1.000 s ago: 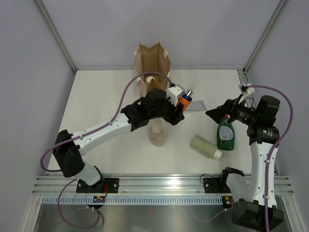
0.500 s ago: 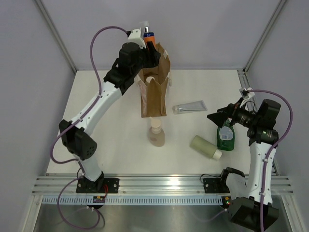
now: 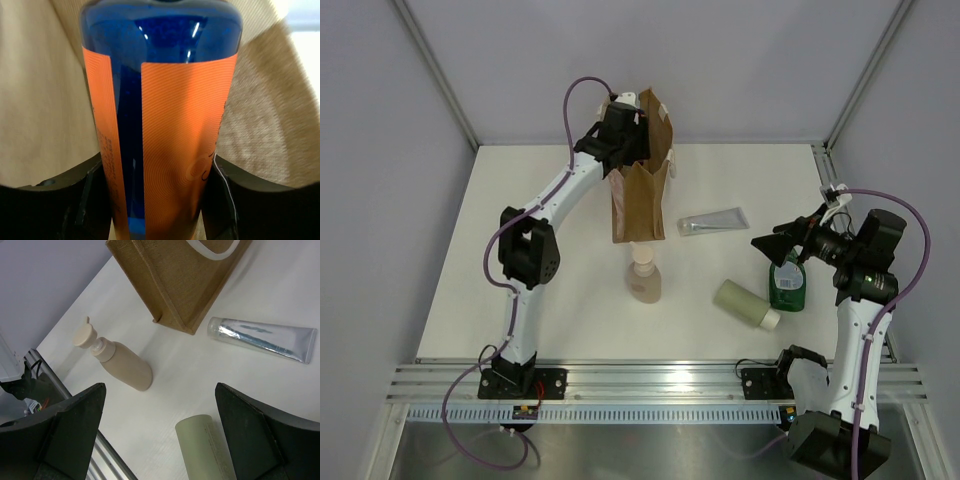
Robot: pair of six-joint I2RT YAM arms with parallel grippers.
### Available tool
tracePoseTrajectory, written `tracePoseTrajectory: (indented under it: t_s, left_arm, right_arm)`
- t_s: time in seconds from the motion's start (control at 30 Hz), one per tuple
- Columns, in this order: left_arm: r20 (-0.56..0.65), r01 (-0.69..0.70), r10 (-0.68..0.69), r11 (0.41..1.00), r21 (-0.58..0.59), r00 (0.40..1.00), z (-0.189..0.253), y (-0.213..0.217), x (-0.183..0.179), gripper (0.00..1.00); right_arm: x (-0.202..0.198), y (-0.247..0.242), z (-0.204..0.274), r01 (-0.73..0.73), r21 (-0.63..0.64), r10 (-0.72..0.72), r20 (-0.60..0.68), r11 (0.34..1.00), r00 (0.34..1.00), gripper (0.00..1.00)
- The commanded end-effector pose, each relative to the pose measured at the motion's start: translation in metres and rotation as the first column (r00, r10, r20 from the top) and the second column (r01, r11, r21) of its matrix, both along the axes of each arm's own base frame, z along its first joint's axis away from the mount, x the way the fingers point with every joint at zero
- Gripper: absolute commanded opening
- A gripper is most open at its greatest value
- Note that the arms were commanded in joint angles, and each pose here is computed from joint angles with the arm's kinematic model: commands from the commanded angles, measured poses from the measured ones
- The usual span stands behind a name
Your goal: Place the personal care products into the canvas bag
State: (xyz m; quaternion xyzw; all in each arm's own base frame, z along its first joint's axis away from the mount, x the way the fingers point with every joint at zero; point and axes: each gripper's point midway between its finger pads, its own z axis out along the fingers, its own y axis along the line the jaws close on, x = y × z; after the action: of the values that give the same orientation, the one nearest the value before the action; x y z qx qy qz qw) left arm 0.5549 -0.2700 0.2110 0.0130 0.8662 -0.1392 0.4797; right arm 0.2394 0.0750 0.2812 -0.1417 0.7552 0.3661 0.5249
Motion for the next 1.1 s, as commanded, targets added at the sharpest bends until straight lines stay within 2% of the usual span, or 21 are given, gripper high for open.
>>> tracePoseTrajectory:
  t_s: [0.0, 0.07, 0.1, 0.23, 0.33, 0.47, 0.53, 0.6, 0.67, 0.7, 0.73, 0.77, 0.8, 0.83, 0.87, 0.9, 0.93, 0.97, 1.0, 1.03, 1.07]
  left_arm:
    - [0.185, 0.032, -0.018, 0.997, -0.074, 0.983, 0.075, -0.006, 0.006, 0.56]
    - [0.175, 0.032, -0.018, 0.997, -0.076, 0.984, 0.075, -0.007, 0.004, 0.68]
    - [0.174, 0.03, -0.015, 0.996, -0.084, 0.985, 0.077, -0.006, 0.003, 0.78]
    - [0.188, 0.045, -0.02, 0.99, -0.13, 0.982, 0.095, -0.009, -0.003, 0.91]
    - [0.205, 0.069, -0.036, 0.985, -0.157, 0.978, 0.112, -0.011, -0.01, 0.93]
    - [0.252, 0.133, -0.087, 0.976, -0.173, 0.964, 0.146, -0.012, -0.027, 0.94]
    - [0.301, 0.17, -0.112, 0.97, -0.173, 0.947, 0.175, -0.008, -0.042, 0.95]
    - [0.318, 0.241, -0.179, 0.955, -0.17, 0.931, 0.187, -0.012, -0.059, 0.98]
    - [0.373, 0.296, -0.217, 0.94, -0.171, 0.902, 0.219, -0.006, -0.087, 0.99]
    - [0.361, 0.304, -0.229, 0.938, -0.165, 0.904, 0.21, -0.005, -0.093, 0.99]
    - [0.41, 0.319, -0.228, 0.932, -0.169, 0.883, 0.235, 0.005, -0.115, 0.99]
    - [0.429, 0.333, -0.236, 0.928, -0.167, 0.872, 0.241, 0.008, -0.125, 0.99]
    - [0.392, 0.335, -0.254, 0.929, -0.155, 0.884, 0.219, 0.011, -0.132, 0.99]
    - [0.396, 0.341, -0.258, 0.928, -0.152, 0.881, 0.218, 0.015, -0.142, 0.99]
    - [0.436, 0.361, -0.264, 0.92, -0.155, 0.86, 0.237, 0.025, -0.166, 0.99]
    - [0.44, 0.364, -0.265, 0.918, -0.157, 0.858, 0.236, 0.03, -0.177, 0.99]
    - [0.382, 0.357, -0.279, 0.922, -0.151, 0.881, 0.204, 0.034, -0.185, 0.99]
    - [0.421, 0.367, -0.274, 0.917, -0.157, 0.865, 0.217, 0.046, -0.211, 0.99]
    - [0.409, 0.359, -0.271, 0.92, -0.157, 0.872, 0.208, 0.052, -0.221, 0.99]
    - [0.34, 0.336, -0.269, 0.929, -0.156, 0.901, 0.17, 0.058, -0.229, 0.99]
    - [0.329, 0.324, -0.258, 0.932, -0.164, 0.908, 0.159, 0.065, -0.239, 0.99]
  right_arm:
    - [0.0, 0.0, 0.003, -0.022, -0.01, 0.022, 0.036, 1.0, 0.999, 1.0]
    - [-0.003, 0.003, 0.002, -0.042, -0.006, 0.043, 0.035, 0.999, 0.998, 0.99]
    - [-0.005, 0.004, 0.002, -0.052, -0.01, 0.053, 0.044, 0.999, 0.998, 0.99]
    - [-0.007, 0.006, 0.001, -0.073, -0.007, 0.073, 0.046, 0.997, 0.996, 0.99]
    - [-0.014, 0.011, 0.0, -0.122, -0.008, 0.122, 0.054, 0.993, 0.991, 1.0]
    - [-0.022, 0.015, -0.003, -0.186, -0.073, 0.194, 0.114, 0.98, 0.974, 0.99]
    - [-0.023, 0.014, -0.008, -0.19, -0.081, 0.198, 0.101, 0.978, 0.975, 0.99]
    - [-0.023, 0.013, -0.013, -0.195, -0.103, 0.205, 0.1, 0.975, 0.974, 1.0]
    - [-0.019, 0.009, -0.022, -0.189, -0.149, 0.203, 0.083, 0.971, 0.976, 1.0]
    - [-0.022, 0.011, -0.023, -0.199, -0.167, 0.212, 0.063, 0.966, 0.975, 1.0]
    - [-0.021, 0.01, -0.026, -0.196, -0.194, 0.209, 0.046, 0.961, 0.977, 1.0]
    - [-0.017, 0.002, -0.032, -0.173, -0.275, 0.191, 0.043, 0.946, 0.981, 0.99]
    - [-0.023, 0.002, -0.03, -0.184, -0.31, 0.201, 0.024, 0.933, 0.979, 1.0]
    - [-0.028, 0.006, -0.034, -0.216, -0.353, 0.233, 0.005, 0.911, 0.973, 1.0]
    - [-0.027, -0.003, -0.042, -0.214, -0.457, 0.236, -0.009, 0.864, 0.972, 1.0]
    - [-0.037, -0.002, -0.044, -0.252, -0.496, 0.26, -0.053, 0.831, 0.964, 1.0]
    - [-0.046, 0.006, -0.051, -0.321, -0.554, 0.334, -0.081, 0.768, 0.939, 1.0]
    - [-0.048, -0.007, -0.062, -0.319, -0.634, 0.299, -0.142, 0.704, 0.944, 0.99]
    - [-0.051, -0.01, -0.071, -0.328, -0.665, 0.289, -0.173, 0.671, 0.942, 0.99]
    - [-0.052, -0.015, -0.076, -0.32, -0.697, 0.264, -0.191, 0.642, 0.946, 0.99]
    - [-0.056, -0.011, -0.083, -0.346, -0.721, 0.285, -0.211, 0.601, 0.935, 0.99]
